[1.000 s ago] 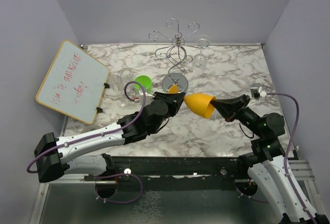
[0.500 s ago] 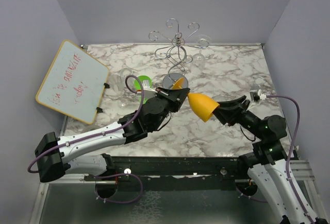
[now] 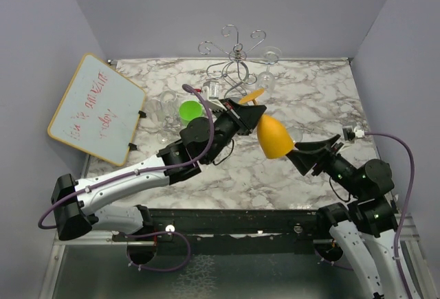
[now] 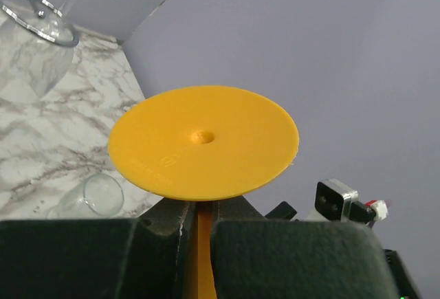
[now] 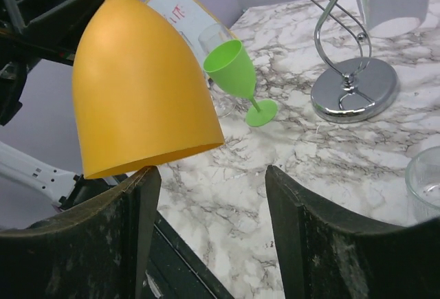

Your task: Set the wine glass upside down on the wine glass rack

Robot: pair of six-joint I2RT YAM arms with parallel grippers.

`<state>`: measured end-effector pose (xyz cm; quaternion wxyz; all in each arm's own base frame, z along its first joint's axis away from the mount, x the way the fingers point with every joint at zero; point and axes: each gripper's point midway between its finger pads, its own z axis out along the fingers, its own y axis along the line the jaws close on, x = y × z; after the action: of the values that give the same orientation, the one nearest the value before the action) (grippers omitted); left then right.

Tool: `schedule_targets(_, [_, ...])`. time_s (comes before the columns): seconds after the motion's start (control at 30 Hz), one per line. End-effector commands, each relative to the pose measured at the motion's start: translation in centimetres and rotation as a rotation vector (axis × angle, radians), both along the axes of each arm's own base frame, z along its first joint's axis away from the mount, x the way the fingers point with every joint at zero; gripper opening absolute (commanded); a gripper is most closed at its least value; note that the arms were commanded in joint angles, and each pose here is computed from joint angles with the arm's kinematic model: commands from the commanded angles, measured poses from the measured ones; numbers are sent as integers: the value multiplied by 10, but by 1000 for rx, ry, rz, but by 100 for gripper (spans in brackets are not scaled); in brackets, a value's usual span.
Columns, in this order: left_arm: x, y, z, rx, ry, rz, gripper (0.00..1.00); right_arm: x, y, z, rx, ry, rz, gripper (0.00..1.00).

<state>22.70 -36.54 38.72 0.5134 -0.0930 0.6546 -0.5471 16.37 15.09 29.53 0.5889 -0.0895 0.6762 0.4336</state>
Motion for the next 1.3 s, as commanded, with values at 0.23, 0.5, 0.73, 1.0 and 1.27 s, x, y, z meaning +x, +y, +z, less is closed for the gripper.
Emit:
schedule_targets(0.23, [-9, 0, 2, 445, -421, -72, 0, -12, -17, -6, -56, 140, -84, 71])
schedule_targets(0.5, [-27, 1, -16, 585, -584, -183, 0, 1, -6, 51, 89, 131, -63, 73])
schedule_targets(0.73, [-48, -7, -30, 599, -687, -307, 0, 30, -4, 63, 337, 455, -165, 72])
schedule_targets(1.0, [-55, -10, -32, 584, -715, -346, 0, 23, 22, 84, 446, 474, 31, 70])
schedule_targets(1.27, [-63, -20, -32, 576, -751, -409, 0, 26, 32, 73, 436, 500, 100, 61])
